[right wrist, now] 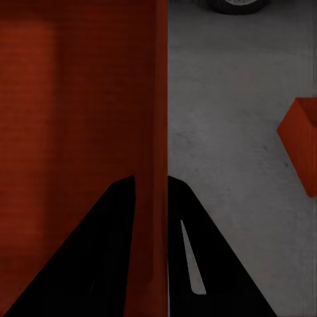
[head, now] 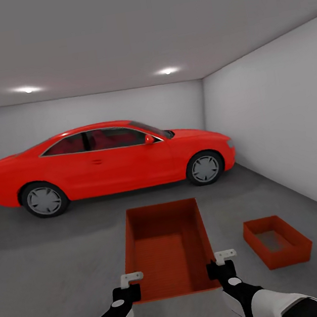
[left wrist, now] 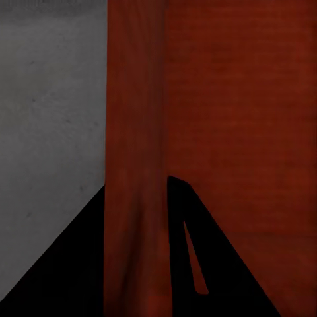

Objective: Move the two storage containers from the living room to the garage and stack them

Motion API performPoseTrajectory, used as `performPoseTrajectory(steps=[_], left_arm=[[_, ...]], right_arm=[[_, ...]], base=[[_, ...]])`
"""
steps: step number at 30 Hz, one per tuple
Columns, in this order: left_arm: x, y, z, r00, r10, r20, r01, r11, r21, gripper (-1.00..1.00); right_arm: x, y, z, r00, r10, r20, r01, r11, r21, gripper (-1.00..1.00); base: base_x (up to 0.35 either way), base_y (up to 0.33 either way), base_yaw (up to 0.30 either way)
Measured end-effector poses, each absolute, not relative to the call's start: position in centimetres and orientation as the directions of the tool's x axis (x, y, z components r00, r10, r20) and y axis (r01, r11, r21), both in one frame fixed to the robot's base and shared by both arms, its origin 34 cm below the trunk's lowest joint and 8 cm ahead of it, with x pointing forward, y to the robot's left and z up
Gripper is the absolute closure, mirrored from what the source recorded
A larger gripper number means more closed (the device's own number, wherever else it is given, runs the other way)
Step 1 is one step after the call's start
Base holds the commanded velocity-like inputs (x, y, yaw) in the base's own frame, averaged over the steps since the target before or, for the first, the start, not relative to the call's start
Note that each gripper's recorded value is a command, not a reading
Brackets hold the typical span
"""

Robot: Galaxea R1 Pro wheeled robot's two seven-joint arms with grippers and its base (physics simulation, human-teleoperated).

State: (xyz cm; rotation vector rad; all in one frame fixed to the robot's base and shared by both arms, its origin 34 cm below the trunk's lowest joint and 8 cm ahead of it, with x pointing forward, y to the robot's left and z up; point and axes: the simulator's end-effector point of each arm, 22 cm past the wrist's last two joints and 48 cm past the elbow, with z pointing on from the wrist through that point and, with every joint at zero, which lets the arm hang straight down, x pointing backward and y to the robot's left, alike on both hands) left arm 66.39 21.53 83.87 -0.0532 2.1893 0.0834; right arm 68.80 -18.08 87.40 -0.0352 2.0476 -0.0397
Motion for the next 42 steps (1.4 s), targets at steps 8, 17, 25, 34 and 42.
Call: performPoseTrajectory(steps=[8,17,25,34,42], left_arm=[[66.40,21.54,83.87,-0.581,-0.007,-0.814,-0.069,0.997,0.041,1.00],[66.40,21.54,83.88,-0.580,-0.008,-0.814,-0.070,0.997,0.040,1.00],[66.40,21.54,83.87,-0.581,-0.007,-0.814,-0.069,0.997,0.041,1.00],[66.40,21.56,83.88,-0.581,-0.008,-0.814,-0.070,0.997,0.040,1.00],[66.38,21.57,83.85,-0.581,-0.009,-0.814,-0.070,0.997,0.039,1.00]], right_arm=[[68.79,-18.07,87.40,-0.459,-0.042,-0.887,-0.008,0.999,-0.043,1.00],[68.80,-18.07,87.41,-0.459,-0.042,-0.888,-0.008,0.999,-0.043,1.00],[68.78,-18.07,87.38,-0.460,-0.041,-0.887,-0.007,0.999,-0.043,1.00],[68.80,-18.05,87.40,-0.459,-0.042,-0.887,-0.008,0.999,-0.043,1.00],[68.80,-18.04,87.40,-0.460,-0.043,-0.887,-0.009,0.999,-0.044,1.00]], base=[[0.321,0.000,-0.268],[0.321,0.000,-0.279],[0.316,0.120,-0.279],[0.304,0.206,-0.194],[0.304,0.185,-0.008]])
